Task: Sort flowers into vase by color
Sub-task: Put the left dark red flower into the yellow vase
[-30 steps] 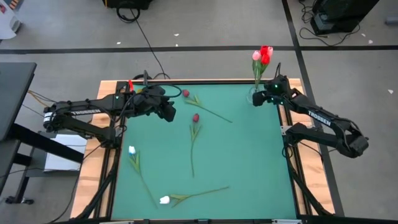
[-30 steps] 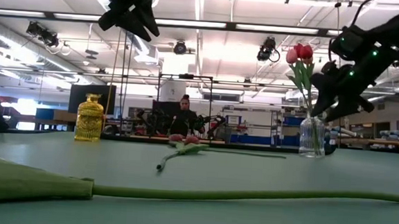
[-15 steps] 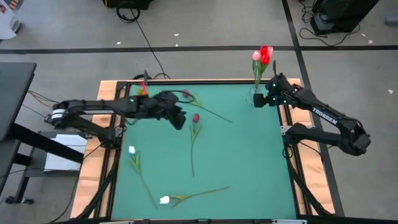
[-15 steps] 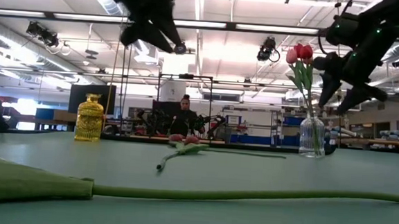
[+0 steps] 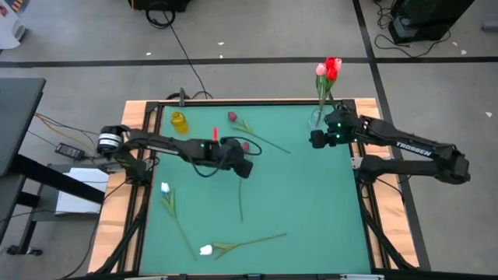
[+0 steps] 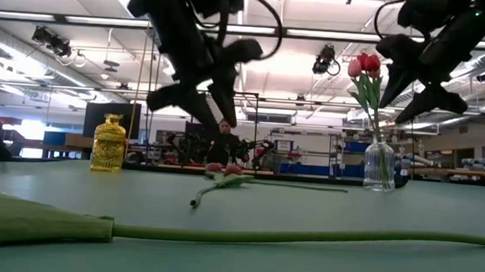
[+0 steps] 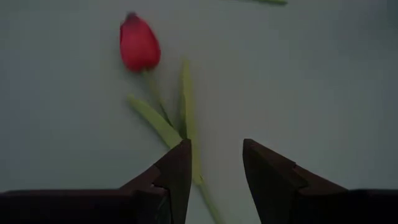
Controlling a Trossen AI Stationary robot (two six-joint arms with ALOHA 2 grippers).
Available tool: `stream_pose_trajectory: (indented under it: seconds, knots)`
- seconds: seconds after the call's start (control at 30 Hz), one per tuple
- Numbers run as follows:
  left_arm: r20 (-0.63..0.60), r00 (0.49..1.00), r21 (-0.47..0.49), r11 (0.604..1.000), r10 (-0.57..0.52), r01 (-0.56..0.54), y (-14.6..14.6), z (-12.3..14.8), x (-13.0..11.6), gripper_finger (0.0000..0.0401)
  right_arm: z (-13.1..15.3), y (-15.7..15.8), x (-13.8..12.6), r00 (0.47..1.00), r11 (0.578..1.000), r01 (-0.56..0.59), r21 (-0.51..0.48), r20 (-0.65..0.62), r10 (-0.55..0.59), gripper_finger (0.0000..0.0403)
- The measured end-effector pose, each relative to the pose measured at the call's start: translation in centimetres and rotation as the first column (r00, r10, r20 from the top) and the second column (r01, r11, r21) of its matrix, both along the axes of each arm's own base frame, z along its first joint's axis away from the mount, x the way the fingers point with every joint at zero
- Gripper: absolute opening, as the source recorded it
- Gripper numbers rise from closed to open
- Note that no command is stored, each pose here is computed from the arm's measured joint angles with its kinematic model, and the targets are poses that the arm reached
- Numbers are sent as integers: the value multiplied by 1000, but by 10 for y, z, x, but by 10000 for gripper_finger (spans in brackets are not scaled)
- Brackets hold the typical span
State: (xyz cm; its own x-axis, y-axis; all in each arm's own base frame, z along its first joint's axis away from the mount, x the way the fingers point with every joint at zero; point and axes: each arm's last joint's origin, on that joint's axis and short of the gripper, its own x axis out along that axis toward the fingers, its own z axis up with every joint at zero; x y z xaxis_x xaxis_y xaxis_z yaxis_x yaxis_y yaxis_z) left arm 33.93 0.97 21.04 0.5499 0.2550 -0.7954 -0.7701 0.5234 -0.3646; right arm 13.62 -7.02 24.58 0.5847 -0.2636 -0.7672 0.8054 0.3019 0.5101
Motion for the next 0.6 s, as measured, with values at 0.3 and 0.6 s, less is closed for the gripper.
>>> stream_pose_trajectory:
  seconds: [0.3, 0.6]
  knots:
    - [-65, 992, -115, 987, 109, -116, -3, -47, 17, 157, 10, 27, 20, 983, 993, -114, -7, 146, 114, 217]
    - [-122, 988, -106, 988, 96, -110, -4, -72, 23, 202, 13, 47, 27, 969, 989, -148, -22, 195, 150, 217]
